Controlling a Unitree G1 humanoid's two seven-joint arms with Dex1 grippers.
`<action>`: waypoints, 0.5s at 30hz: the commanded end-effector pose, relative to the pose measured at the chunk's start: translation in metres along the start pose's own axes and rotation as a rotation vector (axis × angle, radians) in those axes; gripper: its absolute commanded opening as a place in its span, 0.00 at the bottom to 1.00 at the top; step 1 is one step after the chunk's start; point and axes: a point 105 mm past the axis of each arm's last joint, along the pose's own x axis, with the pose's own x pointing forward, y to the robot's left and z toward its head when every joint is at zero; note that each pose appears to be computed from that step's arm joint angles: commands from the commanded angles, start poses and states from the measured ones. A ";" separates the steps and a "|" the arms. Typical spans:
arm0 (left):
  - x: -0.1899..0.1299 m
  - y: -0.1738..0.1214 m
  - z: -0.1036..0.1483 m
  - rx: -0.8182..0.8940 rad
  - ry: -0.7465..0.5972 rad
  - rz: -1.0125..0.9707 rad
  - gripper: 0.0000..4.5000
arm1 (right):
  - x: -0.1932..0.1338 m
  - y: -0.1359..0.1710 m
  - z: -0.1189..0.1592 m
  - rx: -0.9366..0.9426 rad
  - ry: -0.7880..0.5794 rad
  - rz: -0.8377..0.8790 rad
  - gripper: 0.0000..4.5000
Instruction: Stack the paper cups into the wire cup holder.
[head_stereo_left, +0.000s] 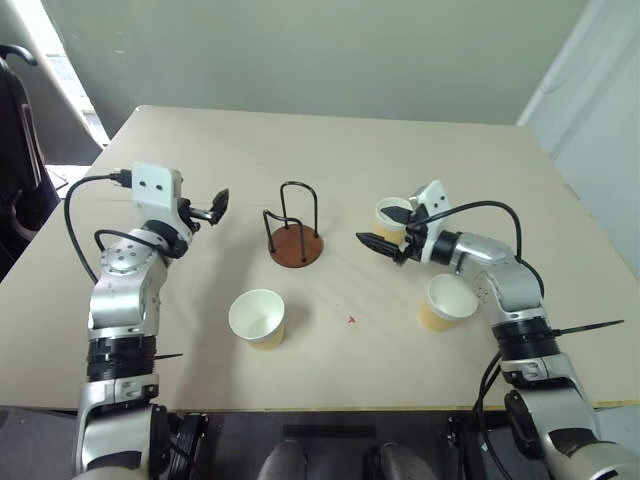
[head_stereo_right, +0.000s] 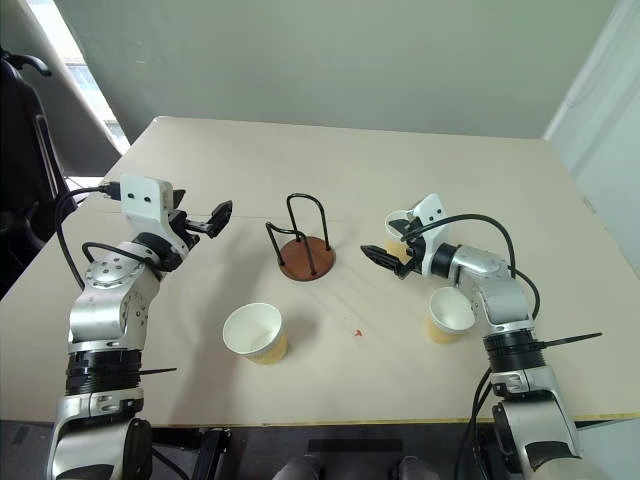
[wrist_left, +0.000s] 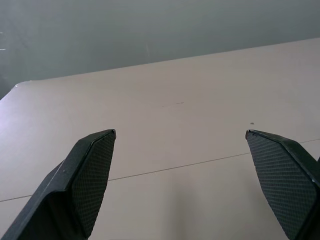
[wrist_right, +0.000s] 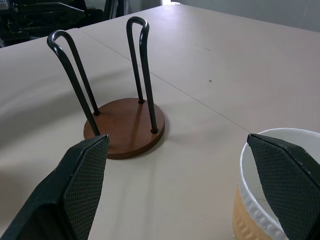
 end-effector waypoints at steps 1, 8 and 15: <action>-0.001 0.000 0.015 0.027 -0.056 0.002 0.99 | -0.001 0.001 0.016 -0.056 -0.032 0.014 1.00; 0.003 -0.002 0.016 0.026 -0.059 -0.011 0.99 | -0.004 0.000 0.016 -0.058 -0.033 0.002 1.00; 0.004 0.001 0.016 0.077 -0.036 -0.065 0.99 | -0.004 0.001 0.017 -0.058 -0.037 -0.003 1.00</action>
